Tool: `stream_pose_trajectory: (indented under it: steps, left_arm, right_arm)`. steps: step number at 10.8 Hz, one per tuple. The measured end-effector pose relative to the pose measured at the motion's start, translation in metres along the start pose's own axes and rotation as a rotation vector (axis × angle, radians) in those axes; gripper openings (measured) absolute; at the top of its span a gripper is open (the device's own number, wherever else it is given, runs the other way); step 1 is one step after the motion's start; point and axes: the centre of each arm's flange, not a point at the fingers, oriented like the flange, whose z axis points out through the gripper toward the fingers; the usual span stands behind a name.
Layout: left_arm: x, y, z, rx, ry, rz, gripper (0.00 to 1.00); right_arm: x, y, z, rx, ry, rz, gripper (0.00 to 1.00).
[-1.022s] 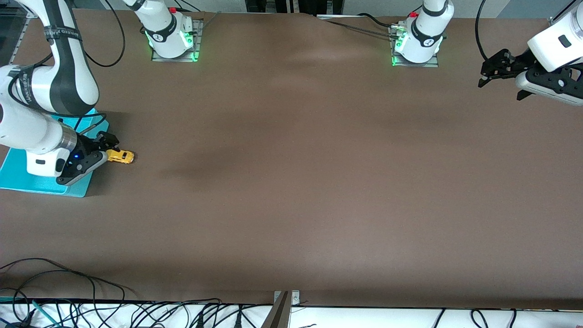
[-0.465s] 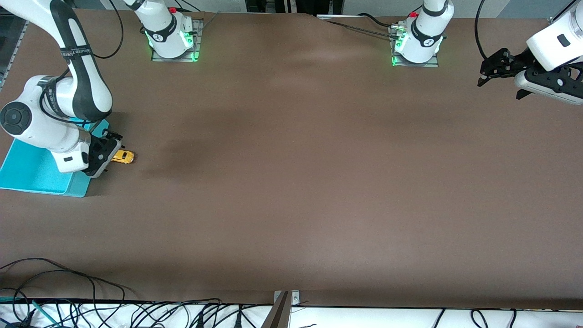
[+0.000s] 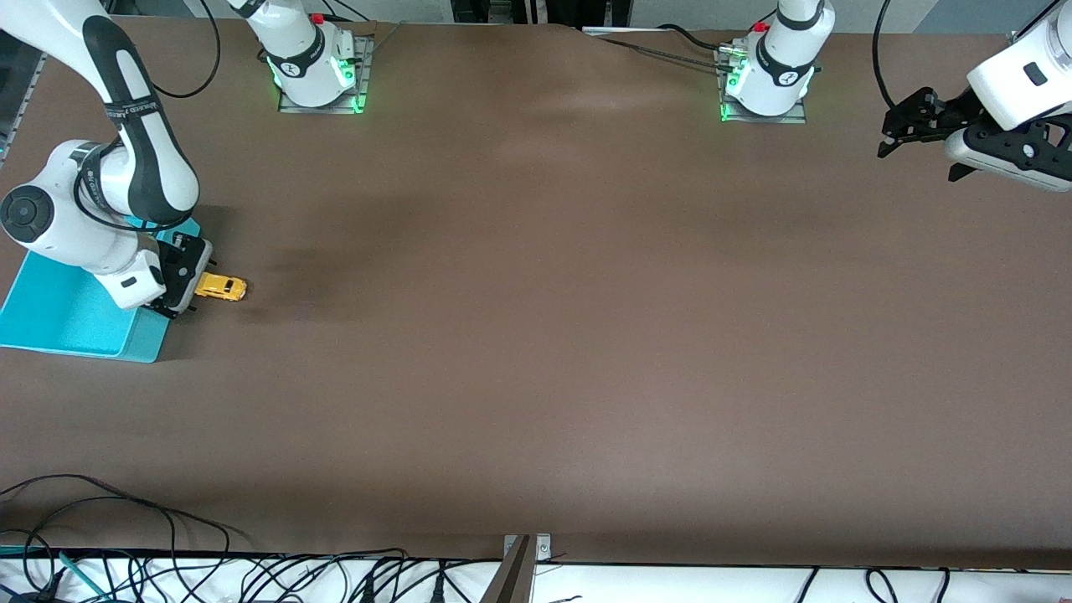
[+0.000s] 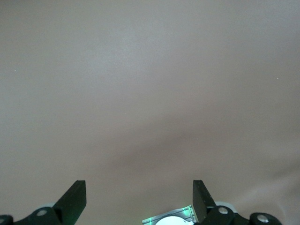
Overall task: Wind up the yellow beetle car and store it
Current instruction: 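Lower the right gripper and close it on the car, then lift the car with the right gripper over the cyan box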
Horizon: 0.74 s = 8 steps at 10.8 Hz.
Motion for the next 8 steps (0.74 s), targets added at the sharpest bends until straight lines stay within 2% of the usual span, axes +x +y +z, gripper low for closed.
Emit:
stream_pose_trajectory:
  steps: [4,8]
  left_arm:
    - [0.001,0.009,0.001,0.002,-0.008,-0.007,1.00]
    - [0.001,0.009,0.000,0.002,-0.008,-0.009,1.00]
  right_arm:
    - [-0.018,-0.003,0.029,0.038,0.005,-0.081,1.00]
    - [-0.029,-0.007,0.053,0.080,0.012,-0.090,1.00]
